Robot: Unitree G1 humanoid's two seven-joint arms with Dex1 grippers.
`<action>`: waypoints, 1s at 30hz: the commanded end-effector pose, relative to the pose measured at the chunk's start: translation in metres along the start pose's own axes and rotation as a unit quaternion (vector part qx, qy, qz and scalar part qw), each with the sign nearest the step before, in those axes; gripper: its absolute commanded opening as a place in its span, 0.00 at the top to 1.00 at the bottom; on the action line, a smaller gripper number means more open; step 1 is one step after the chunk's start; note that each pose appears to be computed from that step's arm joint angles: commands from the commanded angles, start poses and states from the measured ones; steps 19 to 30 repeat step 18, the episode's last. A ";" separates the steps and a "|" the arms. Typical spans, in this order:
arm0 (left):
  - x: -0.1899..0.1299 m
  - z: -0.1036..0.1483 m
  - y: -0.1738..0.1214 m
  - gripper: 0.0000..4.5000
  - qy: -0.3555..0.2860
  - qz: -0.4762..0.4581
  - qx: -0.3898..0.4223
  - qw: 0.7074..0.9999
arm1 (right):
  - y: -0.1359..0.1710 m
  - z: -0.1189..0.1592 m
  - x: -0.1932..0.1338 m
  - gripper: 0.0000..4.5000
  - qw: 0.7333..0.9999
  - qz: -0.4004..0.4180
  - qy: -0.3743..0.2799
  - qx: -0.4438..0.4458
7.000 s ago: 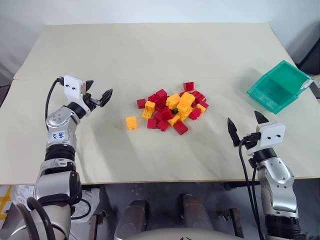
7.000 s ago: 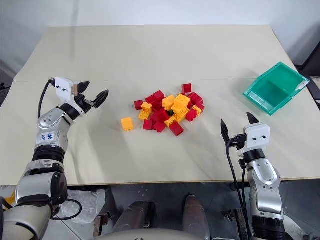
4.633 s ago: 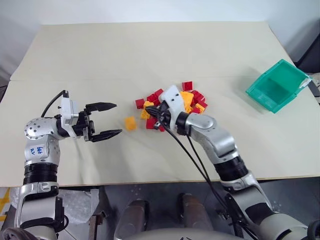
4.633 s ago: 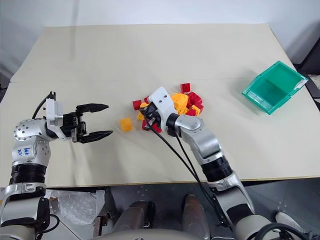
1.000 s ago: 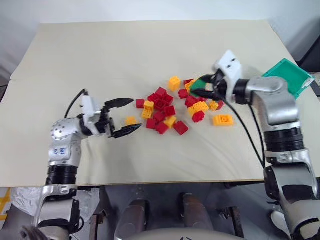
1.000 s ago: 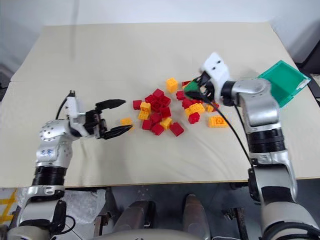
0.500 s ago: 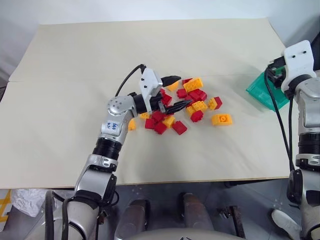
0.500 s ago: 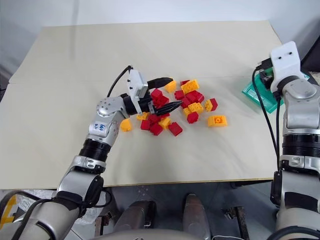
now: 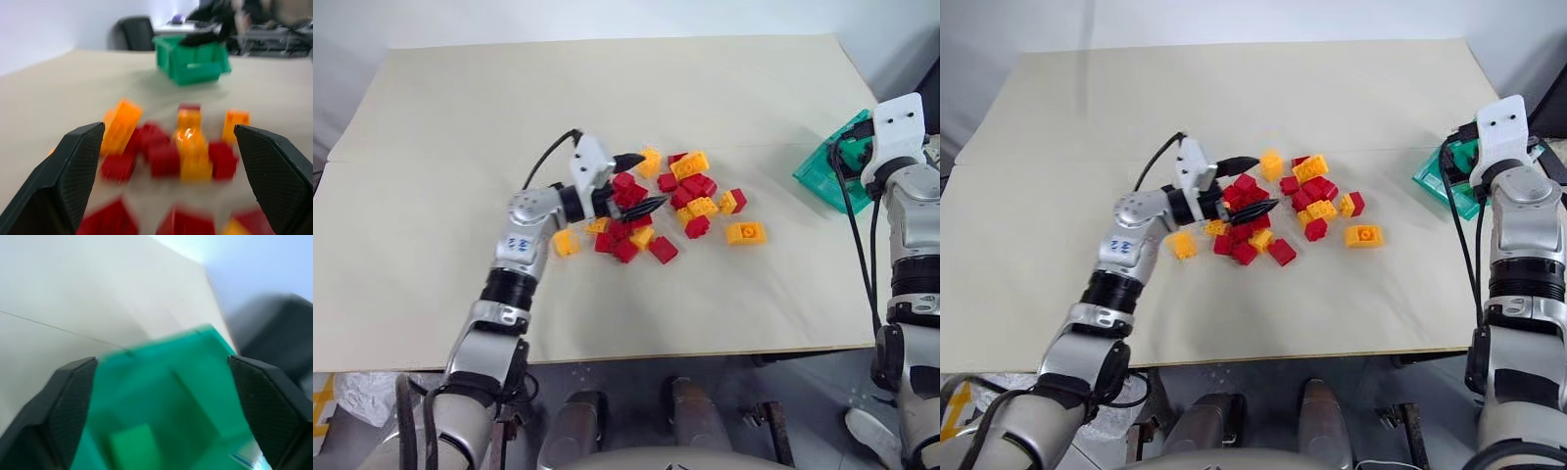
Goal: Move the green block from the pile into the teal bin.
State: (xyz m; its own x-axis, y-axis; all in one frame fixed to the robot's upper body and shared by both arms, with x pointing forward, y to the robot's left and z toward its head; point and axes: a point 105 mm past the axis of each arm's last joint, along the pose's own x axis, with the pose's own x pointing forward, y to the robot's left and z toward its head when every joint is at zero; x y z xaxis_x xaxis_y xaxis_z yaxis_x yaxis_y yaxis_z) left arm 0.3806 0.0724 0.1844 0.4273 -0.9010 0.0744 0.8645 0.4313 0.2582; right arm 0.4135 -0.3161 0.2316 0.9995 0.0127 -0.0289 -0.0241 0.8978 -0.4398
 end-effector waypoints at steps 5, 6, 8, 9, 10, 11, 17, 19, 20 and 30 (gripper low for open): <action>-0.087 0.000 0.010 0.00 0.023 0.063 -0.023 0.998 | 0.061 0.009 -0.050 0.01 0.951 0.305 -0.043 -0.034; -0.104 0.000 0.011 0.00 0.023 0.069 -0.030 0.997 | 0.070 -0.001 -0.061 0.01 0.933 0.354 -0.036 -0.052; -0.128 0.000 0.010 0.00 0.029 0.072 -0.047 0.996 | 0.077 -0.014 -0.076 0.01 0.909 0.410 -0.024 -0.070; -0.137 -0.002 0.010 0.00 0.039 0.076 -0.049 0.995 | 0.076 -0.019 -0.077 0.01 0.906 0.416 -0.018 -0.071; -0.146 -0.005 0.012 0.00 0.051 0.088 -0.048 0.994 | 0.074 -0.023 -0.077 0.01 0.905 0.419 -0.017 -0.074; -0.158 -0.008 0.015 0.00 0.063 0.100 -0.044 0.992 | 0.073 -0.029 -0.079 0.01 0.900 0.429 -0.014 -0.073; -0.208 -0.009 0.018 0.00 0.095 0.152 -0.036 0.983 | 0.070 -0.046 -0.081 0.01 0.891 0.450 -0.022 -0.056; -0.210 -0.009 0.017 0.00 0.098 0.150 -0.030 0.983 | 0.070 -0.045 -0.079 0.01 0.895 0.443 -0.029 -0.048; -0.210 -0.009 0.017 0.00 0.098 0.150 -0.030 0.983 | 0.070 -0.045 -0.079 0.01 0.895 0.443 -0.029 -0.048; -0.210 -0.009 0.017 0.00 0.098 0.150 -0.030 0.983 | 0.070 -0.045 -0.079 0.01 0.895 0.443 -0.029 -0.048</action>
